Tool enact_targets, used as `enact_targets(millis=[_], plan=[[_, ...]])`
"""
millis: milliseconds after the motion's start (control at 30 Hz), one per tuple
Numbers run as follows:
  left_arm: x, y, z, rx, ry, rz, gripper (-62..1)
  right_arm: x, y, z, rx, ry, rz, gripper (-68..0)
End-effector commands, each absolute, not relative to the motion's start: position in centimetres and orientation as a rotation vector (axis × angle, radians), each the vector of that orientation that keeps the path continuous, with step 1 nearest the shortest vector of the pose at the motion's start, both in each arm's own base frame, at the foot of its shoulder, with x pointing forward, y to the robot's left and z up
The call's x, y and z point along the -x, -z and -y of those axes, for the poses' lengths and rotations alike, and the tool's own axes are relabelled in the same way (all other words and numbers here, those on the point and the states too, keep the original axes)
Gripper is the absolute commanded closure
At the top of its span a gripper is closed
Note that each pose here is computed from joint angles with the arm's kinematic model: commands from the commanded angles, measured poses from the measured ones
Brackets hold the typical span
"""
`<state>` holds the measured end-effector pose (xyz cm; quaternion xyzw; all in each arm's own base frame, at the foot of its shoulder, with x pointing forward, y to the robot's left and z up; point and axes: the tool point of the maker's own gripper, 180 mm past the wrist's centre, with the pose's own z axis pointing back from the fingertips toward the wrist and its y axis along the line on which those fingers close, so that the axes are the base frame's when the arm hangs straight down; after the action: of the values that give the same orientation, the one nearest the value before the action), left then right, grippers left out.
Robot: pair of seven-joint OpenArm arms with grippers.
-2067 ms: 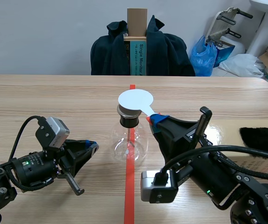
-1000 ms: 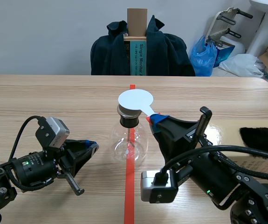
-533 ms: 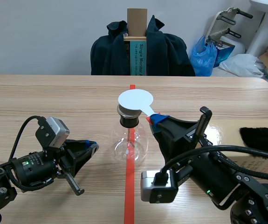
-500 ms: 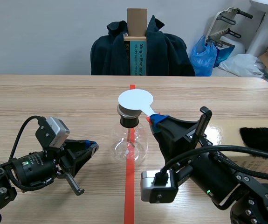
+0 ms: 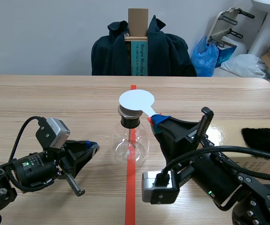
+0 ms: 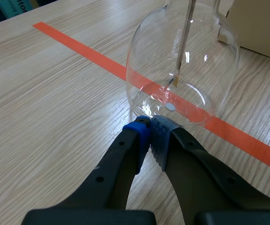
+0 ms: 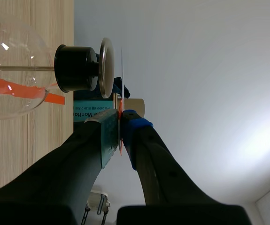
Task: Do the electroscope experiment.
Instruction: 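Hold the plate still at the electroscope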
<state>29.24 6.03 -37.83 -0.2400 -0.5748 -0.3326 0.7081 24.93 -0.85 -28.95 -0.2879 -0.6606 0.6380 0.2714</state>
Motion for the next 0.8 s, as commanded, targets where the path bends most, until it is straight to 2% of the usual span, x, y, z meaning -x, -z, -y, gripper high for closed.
enact_targets(millis=[0, 767], plan=[[-29.77, 36.74, -5.64, 0.548, 0.727, 1.317, -3.2, -25.31, 28.13, 1.10, 0.807, -1.713, 1.801, -0.7], [-29.77, 36.74, -5.64, 0.548, 0.727, 1.317, -3.2, -25.49, 28.12, 1.31, 0.817, -1.702, 1.791, -0.7]])
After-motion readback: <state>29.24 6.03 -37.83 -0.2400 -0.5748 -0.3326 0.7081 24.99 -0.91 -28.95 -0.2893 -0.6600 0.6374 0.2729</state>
